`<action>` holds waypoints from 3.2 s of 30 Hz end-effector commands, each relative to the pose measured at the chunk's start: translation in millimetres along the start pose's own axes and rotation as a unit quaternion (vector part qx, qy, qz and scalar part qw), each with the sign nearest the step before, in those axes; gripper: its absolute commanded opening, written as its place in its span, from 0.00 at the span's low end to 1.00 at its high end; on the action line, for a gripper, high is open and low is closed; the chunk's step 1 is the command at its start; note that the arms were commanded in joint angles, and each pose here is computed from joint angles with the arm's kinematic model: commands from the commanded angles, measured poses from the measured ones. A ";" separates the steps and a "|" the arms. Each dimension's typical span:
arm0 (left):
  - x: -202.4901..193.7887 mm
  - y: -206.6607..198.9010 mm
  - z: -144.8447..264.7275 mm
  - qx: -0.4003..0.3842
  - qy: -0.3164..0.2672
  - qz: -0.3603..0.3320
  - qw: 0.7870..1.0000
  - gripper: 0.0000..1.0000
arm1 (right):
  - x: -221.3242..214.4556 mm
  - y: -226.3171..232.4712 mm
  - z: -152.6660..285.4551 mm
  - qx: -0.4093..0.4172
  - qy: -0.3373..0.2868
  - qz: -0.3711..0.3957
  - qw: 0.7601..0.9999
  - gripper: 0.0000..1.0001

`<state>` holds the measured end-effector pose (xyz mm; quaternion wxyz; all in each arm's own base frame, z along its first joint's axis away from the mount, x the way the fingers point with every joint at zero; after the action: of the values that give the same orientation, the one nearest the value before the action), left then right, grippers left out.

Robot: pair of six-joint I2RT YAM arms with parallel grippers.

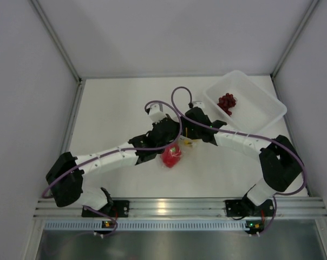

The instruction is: Open the zip-top bag and remove the fake food

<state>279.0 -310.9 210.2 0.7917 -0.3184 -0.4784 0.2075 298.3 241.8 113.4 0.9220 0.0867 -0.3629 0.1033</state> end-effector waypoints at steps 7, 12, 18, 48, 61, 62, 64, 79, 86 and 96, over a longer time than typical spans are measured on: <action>-4.4 1.1 -7.6 -0.003 0.015 -0.026 1.000 0.00 | 53.5 39.7 59.1 0.117 -0.091 -0.026 0.989 0.31; 6.5 2.8 3.3 -0.010 0.001 -0.022 1.000 0.00 | 50.7 10.0 43.3 0.072 -0.079 -0.048 0.993 0.28; 16.5 -1.5 13.2 -0.032 -0.011 -0.023 0.999 0.00 | 41.0 -7.9 21.7 0.025 -0.055 -0.044 0.997 0.25; -19.4 5.0 -6.6 -0.013 0.021 -0.069 0.997 0.00 | 91.1 2.8 108.3 0.169 -0.148 -0.053 0.973 0.24; -19.5 3.1 -7.0 -0.014 0.023 -0.056 0.998 0.00 | 105.7 -10.4 133.9 0.196 -0.180 -0.068 0.961 0.23; -18.5 3.2 -5.3 -0.014 0.021 -0.057 0.998 0.00 | 106.3 -17.9 134.3 0.189 -0.177 -0.072 0.963 0.23; -16.4 4.2 -4.0 -0.014 0.019 -0.057 0.998 0.00 | 119.3 -39.2 139.6 0.167 -0.192 -0.083 0.963 0.23; -9.3 -8.3 12.6 -0.052 0.048 -0.062 0.996 0.00 | 145.3 -269.5 85.4 -0.122 -0.204 -0.266 0.934 0.29; -9.4 -21.9 26.9 -0.099 0.085 -0.072 0.989 0.00 | 151.4 -335.8 41.6 -0.233 -0.145 -0.268 0.924 0.34; -8.4 -35.7 44.4 -0.147 0.127 -0.048 0.980 0.00 | 162.0 -364.8 -22.9 -0.239 -0.095 -0.240 0.936 0.41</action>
<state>243.1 -325.7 220.6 0.8178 -0.3933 -0.4150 0.0656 509.7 -75.9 162.8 0.8799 -0.0298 -0.4174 -0.2253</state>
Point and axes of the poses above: each gripper's point midway between its finger pads, its own z axis back along the fingers, its own y axis along the line the jaws close on, x = y × z, the point moved 3 cm from there along z, back along the fingers, and after that the axes turned 6 degrees about z, right-handed, at the moved point
